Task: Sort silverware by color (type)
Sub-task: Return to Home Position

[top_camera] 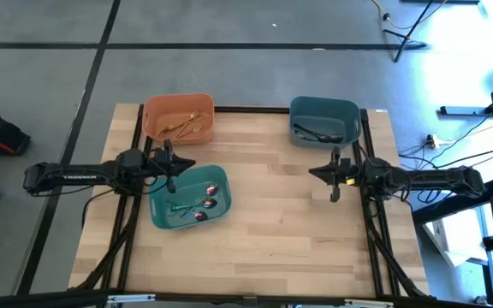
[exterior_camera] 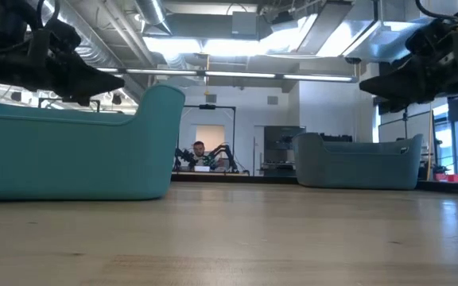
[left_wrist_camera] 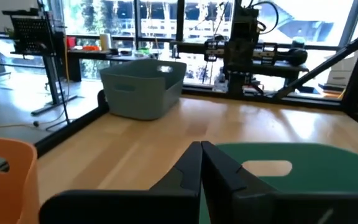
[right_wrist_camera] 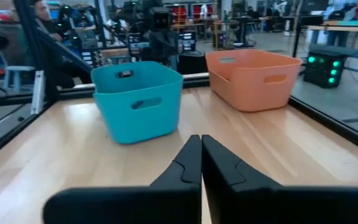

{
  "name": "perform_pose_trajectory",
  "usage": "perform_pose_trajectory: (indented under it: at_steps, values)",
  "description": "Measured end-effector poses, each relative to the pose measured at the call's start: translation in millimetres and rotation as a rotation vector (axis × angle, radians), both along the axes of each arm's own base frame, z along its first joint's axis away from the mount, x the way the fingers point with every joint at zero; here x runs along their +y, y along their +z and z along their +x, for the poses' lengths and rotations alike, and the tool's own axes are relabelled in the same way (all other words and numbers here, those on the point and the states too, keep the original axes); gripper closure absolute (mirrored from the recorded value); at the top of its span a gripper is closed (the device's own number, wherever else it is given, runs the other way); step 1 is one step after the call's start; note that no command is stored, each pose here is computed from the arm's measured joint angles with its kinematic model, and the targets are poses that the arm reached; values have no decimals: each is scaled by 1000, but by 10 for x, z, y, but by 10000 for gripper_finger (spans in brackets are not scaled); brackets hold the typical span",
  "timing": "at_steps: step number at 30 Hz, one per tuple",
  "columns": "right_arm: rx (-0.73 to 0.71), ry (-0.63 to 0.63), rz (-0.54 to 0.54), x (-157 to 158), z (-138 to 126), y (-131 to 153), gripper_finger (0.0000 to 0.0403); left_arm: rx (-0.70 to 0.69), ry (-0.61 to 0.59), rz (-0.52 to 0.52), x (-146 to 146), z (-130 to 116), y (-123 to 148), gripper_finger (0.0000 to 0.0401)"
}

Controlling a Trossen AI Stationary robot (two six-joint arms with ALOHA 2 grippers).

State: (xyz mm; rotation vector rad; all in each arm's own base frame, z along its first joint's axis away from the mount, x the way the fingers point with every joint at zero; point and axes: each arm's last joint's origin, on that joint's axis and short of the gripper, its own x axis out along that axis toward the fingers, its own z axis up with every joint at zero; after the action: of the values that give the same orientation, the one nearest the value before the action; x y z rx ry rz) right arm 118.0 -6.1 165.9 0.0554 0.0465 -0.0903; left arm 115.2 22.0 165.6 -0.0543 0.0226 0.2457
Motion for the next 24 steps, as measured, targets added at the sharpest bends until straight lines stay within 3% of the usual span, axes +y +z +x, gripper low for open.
perform_pose_trajectory:
  at_steps: [14, 24]
  values:
    - [-9, 24, 1, 13, -146, -4, 401, 31, 16, -2, -19, -139, -43, 398]
    - [-53, 16, -2, 13, -209, 23, 401, -43, -26, 18, -41, -194, 18, 395]
